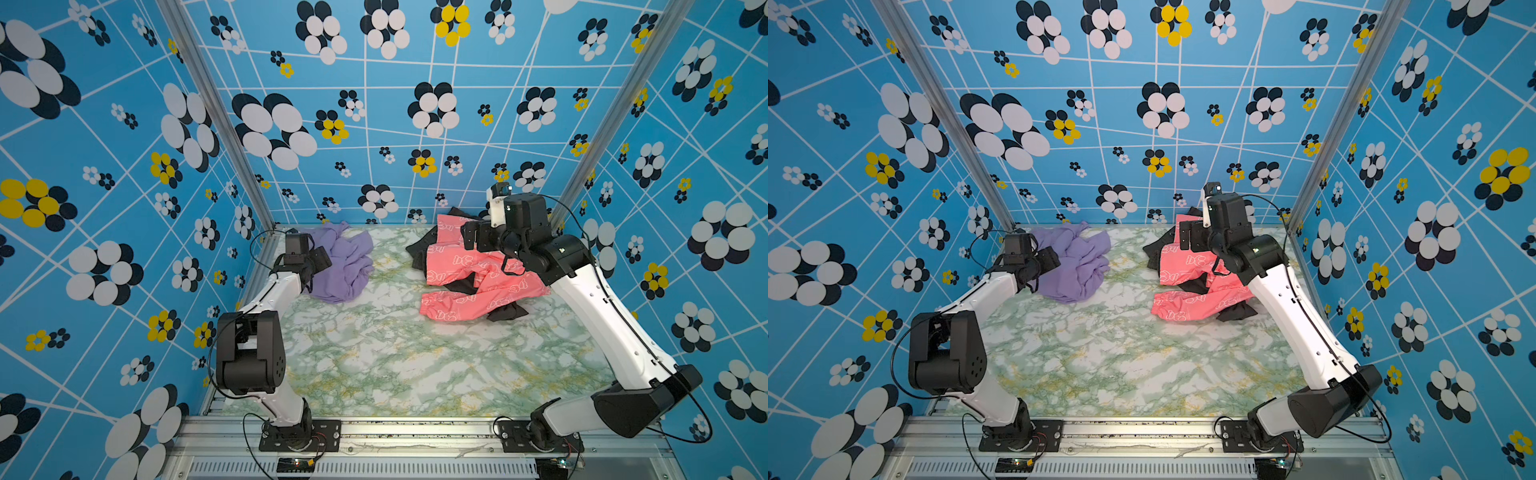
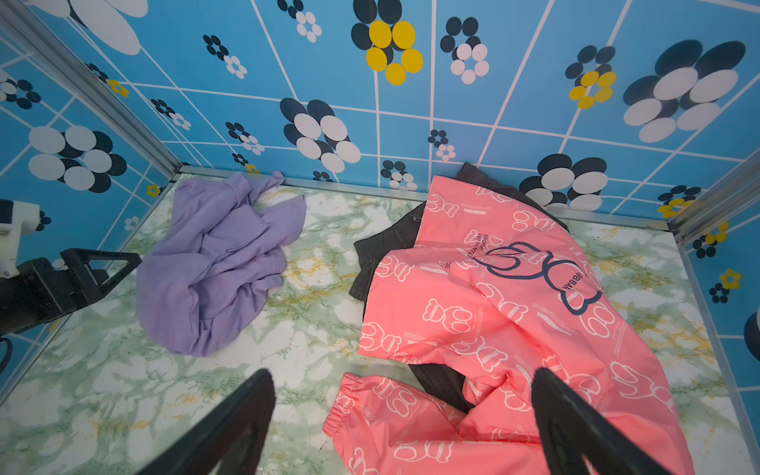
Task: Pick out a specific cloth from the pile
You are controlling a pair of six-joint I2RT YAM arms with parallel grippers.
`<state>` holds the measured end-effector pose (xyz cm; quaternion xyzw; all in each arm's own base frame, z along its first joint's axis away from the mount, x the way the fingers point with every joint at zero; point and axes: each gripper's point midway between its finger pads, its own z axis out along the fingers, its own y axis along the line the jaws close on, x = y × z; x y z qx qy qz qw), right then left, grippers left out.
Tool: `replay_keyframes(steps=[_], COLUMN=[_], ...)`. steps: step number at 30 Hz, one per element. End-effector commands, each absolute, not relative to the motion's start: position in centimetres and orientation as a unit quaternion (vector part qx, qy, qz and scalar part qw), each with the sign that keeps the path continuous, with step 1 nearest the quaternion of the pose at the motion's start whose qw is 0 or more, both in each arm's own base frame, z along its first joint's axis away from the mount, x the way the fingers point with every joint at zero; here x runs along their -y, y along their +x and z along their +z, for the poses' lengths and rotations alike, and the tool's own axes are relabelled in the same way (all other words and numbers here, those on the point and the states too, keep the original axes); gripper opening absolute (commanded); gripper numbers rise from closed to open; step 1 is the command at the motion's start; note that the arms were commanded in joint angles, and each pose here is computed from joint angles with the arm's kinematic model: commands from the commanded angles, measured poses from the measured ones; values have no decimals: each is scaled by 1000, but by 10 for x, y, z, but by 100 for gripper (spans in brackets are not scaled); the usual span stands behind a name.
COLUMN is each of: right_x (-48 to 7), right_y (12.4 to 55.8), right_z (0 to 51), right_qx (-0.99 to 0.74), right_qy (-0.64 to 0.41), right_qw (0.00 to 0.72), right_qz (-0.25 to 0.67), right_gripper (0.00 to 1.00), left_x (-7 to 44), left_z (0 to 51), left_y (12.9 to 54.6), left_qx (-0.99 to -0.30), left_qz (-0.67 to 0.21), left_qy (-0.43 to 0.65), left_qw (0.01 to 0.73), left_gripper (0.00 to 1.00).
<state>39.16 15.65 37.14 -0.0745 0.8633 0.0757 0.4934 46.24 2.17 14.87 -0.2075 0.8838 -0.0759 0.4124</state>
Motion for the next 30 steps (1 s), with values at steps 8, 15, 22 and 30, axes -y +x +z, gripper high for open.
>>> replay_keyframes(steps=[8,15,22,30], right_x=[-151,-95,-22,38], right_y=[399,409,400,387], right_z=[345,311,253,175], right_qx=[-878,-880,-878,-870], right_qy=[-61,8,78,112], right_qw=[467,472,472,472], right_qz=[84,51,-24,-84], right_gripper=[99,99,99,99], left_x=[-44,-41,-37,-44], left_z=[258,243,196,153], left_y=[436,418,415,417], left_qx=[-811,-799,-808,-816], left_qz=[8,19,23,40], left_qy=[-148,-120,-97,-105], left_qw=[567,588,581,568], left_gripper=[99,99,99,99])
